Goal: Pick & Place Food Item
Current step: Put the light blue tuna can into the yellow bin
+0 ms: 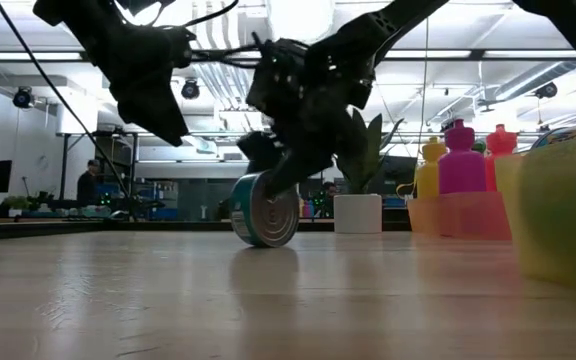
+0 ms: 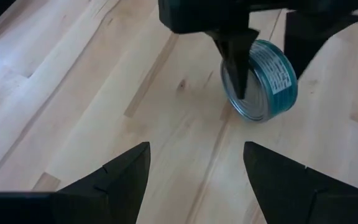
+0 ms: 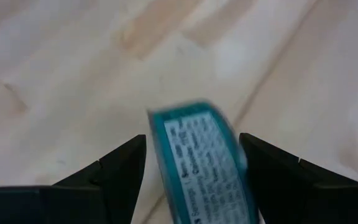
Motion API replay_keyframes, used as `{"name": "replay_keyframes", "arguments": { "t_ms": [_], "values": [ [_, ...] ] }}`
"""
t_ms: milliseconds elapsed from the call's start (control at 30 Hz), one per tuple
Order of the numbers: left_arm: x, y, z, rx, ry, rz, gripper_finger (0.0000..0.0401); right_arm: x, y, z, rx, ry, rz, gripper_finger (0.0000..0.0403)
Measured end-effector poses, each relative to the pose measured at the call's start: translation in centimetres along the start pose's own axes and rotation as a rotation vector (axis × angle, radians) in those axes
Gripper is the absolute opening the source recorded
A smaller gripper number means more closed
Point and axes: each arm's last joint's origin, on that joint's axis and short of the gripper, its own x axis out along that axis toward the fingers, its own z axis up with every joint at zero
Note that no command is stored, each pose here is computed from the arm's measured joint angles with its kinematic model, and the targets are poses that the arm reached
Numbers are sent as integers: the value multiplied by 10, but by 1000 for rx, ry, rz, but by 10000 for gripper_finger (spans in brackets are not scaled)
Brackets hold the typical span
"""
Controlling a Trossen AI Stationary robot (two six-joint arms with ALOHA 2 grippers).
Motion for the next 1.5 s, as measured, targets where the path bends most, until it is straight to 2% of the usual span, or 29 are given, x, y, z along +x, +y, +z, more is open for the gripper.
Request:
{"name": "replay_keyframes", "arguments": {
  "t_ms": [133, 367, 467, 633, 1333, 1500],
  "values": [
    [0, 0, 0, 1, -2, 4, 263, 4, -2, -6, 10, 86, -72, 254],
    [0, 0, 0, 3, -3, 9, 263, 3, -2, -4, -2, 81, -78, 246],
    [0, 0, 0, 4, -3, 9, 263, 2, -3, -2, -14, 76, -83, 211],
    [0, 0, 0, 3, -3, 9, 263, 1, -3, -2, -1, 76, -86, 126],
    [0, 0, 0, 0, -3, 9, 263, 0, -3, -1, 154, 71, -91, 125],
    [0, 0, 0, 0, -3, 9, 263, -12, -1, 7, 200, 43, -110, 125]
  ]
}}
